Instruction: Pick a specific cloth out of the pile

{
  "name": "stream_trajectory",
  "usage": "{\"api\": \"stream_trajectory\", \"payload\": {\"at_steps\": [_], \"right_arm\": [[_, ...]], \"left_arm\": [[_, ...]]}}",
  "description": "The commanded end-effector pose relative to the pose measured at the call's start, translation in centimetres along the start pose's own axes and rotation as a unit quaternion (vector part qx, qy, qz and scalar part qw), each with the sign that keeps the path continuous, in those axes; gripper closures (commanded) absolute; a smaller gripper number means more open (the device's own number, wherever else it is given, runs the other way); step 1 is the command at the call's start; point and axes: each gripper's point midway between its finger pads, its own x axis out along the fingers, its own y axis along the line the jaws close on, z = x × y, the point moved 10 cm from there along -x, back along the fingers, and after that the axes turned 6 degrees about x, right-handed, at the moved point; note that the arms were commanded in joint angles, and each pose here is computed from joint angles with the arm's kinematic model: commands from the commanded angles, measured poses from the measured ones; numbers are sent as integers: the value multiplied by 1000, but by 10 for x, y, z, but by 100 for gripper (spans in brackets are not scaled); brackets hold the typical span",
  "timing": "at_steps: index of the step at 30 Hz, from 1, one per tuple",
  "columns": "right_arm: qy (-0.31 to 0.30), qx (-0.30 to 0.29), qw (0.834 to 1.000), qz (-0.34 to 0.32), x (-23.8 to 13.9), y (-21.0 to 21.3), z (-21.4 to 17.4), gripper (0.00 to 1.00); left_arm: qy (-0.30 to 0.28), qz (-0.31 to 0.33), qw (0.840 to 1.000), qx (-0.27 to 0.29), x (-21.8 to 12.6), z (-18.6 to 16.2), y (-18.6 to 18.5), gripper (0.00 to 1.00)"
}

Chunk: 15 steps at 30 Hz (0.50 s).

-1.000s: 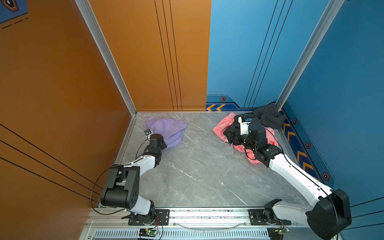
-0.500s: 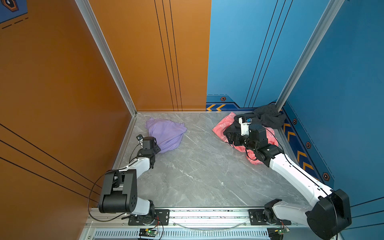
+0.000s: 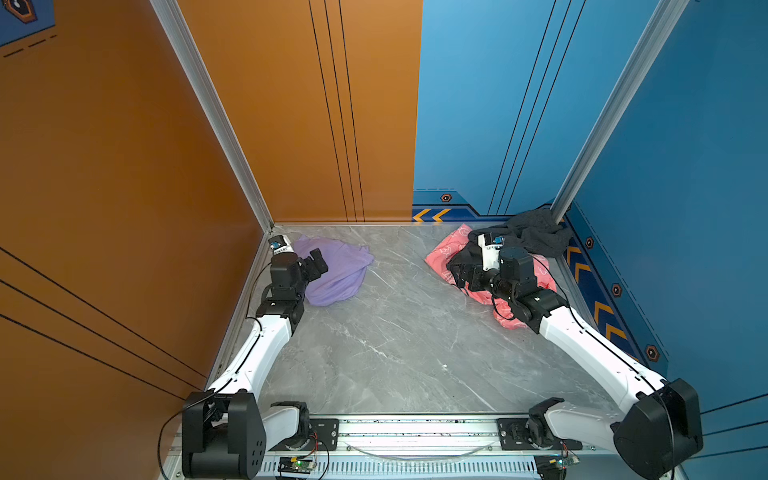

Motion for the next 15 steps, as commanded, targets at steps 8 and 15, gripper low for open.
{"api": "stream_trajectory", "payload": {"at_steps": [8,15], "right_arm": [[-24,-11,996,90,-15,17,10,2],[-24,-16,996,87,-16,17,11,2]], "left_arm": [[164,-18,985,-51,58,-75,5,0],[218,30,969,-108,73,-112,28,0]]}}
